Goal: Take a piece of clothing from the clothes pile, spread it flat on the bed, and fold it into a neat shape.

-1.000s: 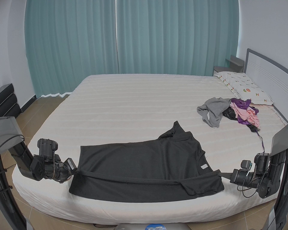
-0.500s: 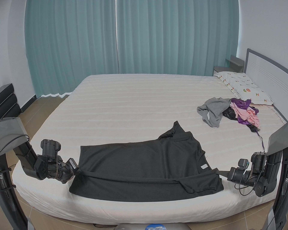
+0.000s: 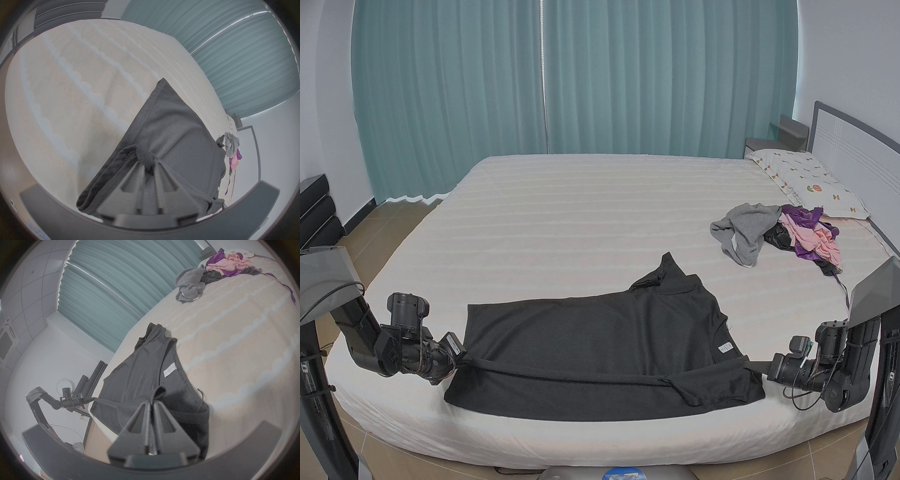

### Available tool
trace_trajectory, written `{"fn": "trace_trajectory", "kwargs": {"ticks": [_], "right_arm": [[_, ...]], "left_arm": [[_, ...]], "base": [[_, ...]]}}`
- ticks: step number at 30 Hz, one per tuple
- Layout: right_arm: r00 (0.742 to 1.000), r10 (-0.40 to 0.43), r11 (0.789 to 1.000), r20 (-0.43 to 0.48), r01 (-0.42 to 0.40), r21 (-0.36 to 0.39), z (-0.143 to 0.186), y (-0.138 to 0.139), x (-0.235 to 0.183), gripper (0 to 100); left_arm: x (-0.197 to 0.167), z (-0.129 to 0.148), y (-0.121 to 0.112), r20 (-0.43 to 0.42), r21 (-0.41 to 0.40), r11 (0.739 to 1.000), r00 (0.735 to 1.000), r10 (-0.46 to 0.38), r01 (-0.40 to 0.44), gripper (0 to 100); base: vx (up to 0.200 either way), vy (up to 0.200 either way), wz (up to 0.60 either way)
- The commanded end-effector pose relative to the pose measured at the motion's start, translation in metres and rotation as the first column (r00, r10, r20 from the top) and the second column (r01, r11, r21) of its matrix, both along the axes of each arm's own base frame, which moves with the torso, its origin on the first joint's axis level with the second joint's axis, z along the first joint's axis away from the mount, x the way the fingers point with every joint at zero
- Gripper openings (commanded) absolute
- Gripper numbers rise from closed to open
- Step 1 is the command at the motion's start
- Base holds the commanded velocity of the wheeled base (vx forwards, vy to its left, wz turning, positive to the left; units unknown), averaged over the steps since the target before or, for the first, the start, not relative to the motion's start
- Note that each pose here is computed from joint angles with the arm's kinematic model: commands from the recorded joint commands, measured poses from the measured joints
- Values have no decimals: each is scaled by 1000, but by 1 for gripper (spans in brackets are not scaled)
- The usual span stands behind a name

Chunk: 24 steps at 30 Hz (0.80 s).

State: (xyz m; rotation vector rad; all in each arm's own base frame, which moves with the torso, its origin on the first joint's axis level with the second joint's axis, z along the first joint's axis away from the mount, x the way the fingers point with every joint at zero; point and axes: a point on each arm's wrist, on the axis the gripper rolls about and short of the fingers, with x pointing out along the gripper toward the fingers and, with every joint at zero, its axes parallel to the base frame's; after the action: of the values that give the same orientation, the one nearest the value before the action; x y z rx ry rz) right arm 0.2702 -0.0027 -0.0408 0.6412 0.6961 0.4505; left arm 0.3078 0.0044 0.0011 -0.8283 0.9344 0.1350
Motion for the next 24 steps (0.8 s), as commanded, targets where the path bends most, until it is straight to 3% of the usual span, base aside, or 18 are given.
{"fn": "trace_trajectory", "kwargs": {"ticks": [1,12,22,24], "right_arm": [[1000,0,1000,-5,0,-2,-4,1,0,100],[1000,-7,1000,7,7,2,4,-1,-3,100],[999,-50,997,-10,50,55,15,-3,-5,100],[999,-51,997,-13,52,55,15,-4,-6,100]], "left_arm": [[0,-1,0,-3,0,1000,1000,-1,1,100],[0,0,1,1,-3,1000,1000,5,-5,100],[1,9,3,22,-44,998,999,47,-46,100],[1,9,4,22,-46,998,999,48,-47,100]], "base": [[0,0,0],[0,0,0],[0,0,0],[200,0,0]]}}
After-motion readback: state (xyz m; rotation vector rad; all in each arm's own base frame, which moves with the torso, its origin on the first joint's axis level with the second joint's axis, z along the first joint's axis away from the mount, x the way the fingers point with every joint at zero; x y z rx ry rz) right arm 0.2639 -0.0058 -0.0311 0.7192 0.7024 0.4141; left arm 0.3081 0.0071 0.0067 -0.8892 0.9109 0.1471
